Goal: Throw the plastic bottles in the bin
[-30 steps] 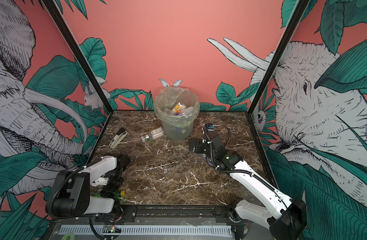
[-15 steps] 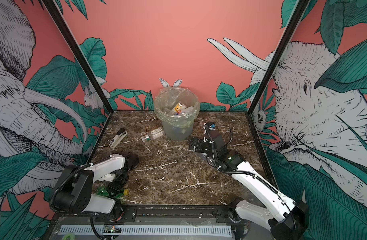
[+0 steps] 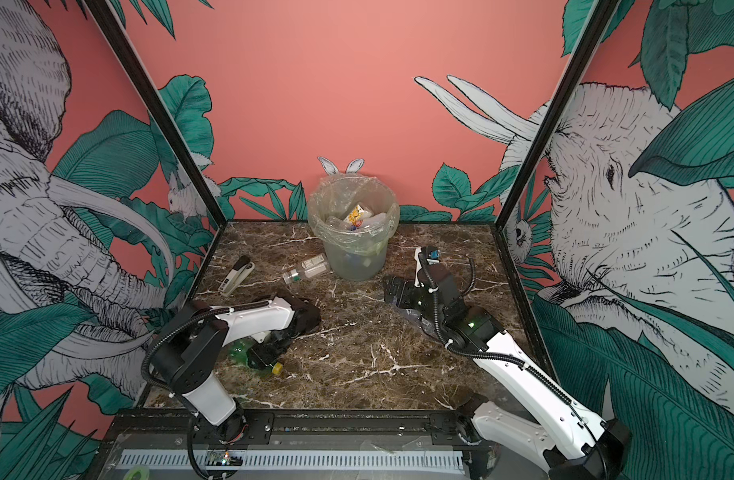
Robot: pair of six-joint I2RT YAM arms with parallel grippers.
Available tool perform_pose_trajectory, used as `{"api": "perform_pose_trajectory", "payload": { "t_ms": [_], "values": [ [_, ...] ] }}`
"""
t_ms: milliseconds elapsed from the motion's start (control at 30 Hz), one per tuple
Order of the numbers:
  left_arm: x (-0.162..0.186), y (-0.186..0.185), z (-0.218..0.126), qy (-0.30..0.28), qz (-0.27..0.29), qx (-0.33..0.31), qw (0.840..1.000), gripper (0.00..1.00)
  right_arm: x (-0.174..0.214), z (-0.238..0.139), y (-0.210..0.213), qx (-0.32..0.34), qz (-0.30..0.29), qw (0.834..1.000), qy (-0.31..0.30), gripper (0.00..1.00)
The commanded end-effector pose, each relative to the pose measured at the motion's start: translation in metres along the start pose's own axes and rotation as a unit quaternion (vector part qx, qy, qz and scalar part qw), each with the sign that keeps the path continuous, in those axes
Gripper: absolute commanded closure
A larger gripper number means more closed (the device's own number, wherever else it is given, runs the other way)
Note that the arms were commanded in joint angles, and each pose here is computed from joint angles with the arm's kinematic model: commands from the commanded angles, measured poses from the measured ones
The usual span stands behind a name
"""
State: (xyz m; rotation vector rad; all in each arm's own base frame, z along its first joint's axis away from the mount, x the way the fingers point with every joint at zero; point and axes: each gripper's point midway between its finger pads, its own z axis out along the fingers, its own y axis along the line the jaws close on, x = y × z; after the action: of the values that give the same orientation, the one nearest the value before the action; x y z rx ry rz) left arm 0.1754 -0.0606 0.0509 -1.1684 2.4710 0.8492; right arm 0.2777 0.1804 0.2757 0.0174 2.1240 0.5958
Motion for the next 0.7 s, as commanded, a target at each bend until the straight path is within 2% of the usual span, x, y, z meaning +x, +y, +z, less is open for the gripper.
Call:
{"api": "perform_pose_trajectory", "payload": {
  "t_ms": [0, 233, 333, 500, 667],
  "values": [
    [-0.012, -0.010, -0.022, -0.064, 0.043, 0.019, 0.997, 0.53, 0.004, -0.004, -0.008, 0.013, 0.005, 1.000, -0.002, 0.01],
    [-0.020, -0.029, -0.047, -0.113, 0.103, 0.074, 0.985, 0.55, 0.019, -0.011, -0.025, 0.035, 0.006, 0.999, 0.010, 0.01],
    [-0.027, -0.038, -0.058, -0.137, 0.133, 0.114, 0.975, 0.57, 0.028, -0.015, -0.034, 0.049, 0.007, 0.999, 0.018, 0.01],
    [-0.027, -0.055, -0.070, -0.153, 0.194, 0.208, 0.946, 0.65, 0.041, -0.019, -0.046, 0.065, 0.011, 0.997, 0.030, 0.01],
    [-0.031, -0.055, -0.085, -0.170, 0.223, 0.278, 0.919, 0.70, 0.053, -0.018, -0.055, 0.078, 0.014, 0.996, 0.041, 0.01]
  ]
}}
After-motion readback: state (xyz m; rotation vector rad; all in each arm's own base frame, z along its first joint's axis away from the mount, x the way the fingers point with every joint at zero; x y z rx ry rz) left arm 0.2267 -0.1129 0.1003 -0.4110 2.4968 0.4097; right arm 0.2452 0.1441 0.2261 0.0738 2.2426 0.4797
